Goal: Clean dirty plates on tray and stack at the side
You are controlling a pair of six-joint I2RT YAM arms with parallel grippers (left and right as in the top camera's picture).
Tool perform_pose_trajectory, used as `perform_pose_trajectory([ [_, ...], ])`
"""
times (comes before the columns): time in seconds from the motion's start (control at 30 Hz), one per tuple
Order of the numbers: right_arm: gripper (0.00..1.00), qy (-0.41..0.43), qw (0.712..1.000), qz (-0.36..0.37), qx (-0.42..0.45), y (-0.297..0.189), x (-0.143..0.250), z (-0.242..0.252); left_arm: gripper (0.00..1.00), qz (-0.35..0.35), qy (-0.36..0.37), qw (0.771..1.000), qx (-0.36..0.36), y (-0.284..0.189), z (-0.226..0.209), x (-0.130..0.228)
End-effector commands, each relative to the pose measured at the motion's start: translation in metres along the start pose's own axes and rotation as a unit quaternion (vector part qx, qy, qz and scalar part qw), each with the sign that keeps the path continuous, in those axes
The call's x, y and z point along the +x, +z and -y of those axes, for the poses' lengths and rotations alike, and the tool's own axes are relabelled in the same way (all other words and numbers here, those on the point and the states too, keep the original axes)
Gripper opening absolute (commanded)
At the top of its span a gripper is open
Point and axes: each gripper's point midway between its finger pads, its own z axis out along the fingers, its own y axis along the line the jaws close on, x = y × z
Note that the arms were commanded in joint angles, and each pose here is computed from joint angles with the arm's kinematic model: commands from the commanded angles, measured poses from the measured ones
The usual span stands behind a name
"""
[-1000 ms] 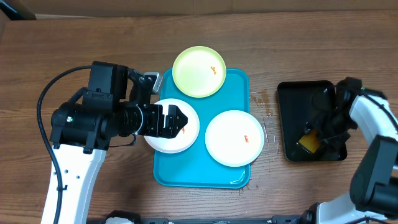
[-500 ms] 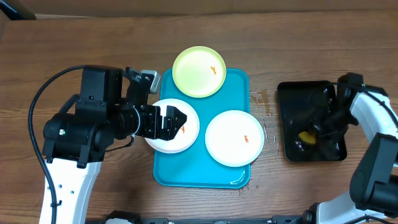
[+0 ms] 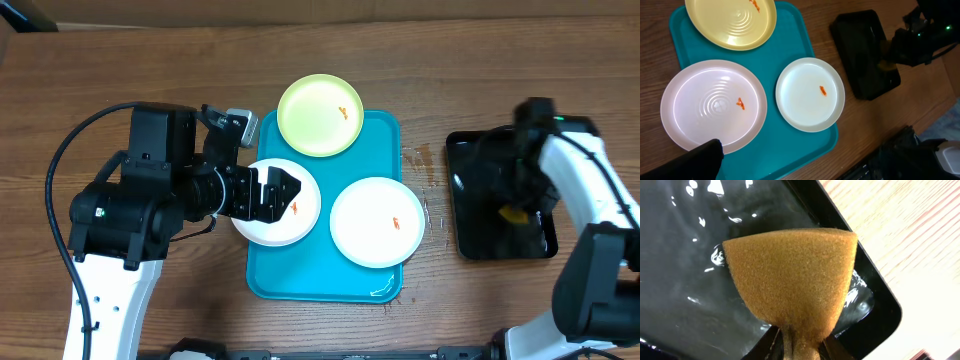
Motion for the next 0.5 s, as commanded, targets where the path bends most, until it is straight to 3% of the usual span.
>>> perform_pose_trajectory([
  [0.0, 0.24, 0.002, 0.995, 0.097, 0.035, -0.025, -0.020, -0.006, 1.00, 0.015, 0.028, 1.000, 0.000, -0.007, 0.005, -0.005],
  [0.23, 0.27, -0.046, 0.989, 0.139, 0.032, -0.035, -0.014, -0.038, 1.00, 0.013, 0.027, 1.000, 0.000, -0.007, 0.005, -0.004],
  [0.47, 0.27, -0.060, 0.985, 0.139, 0.079, -0.017, -0.015, -0.033, 1.00, 0.012, 0.026, 1.000, 0.001, -0.007, 0.006, -0.004],
])
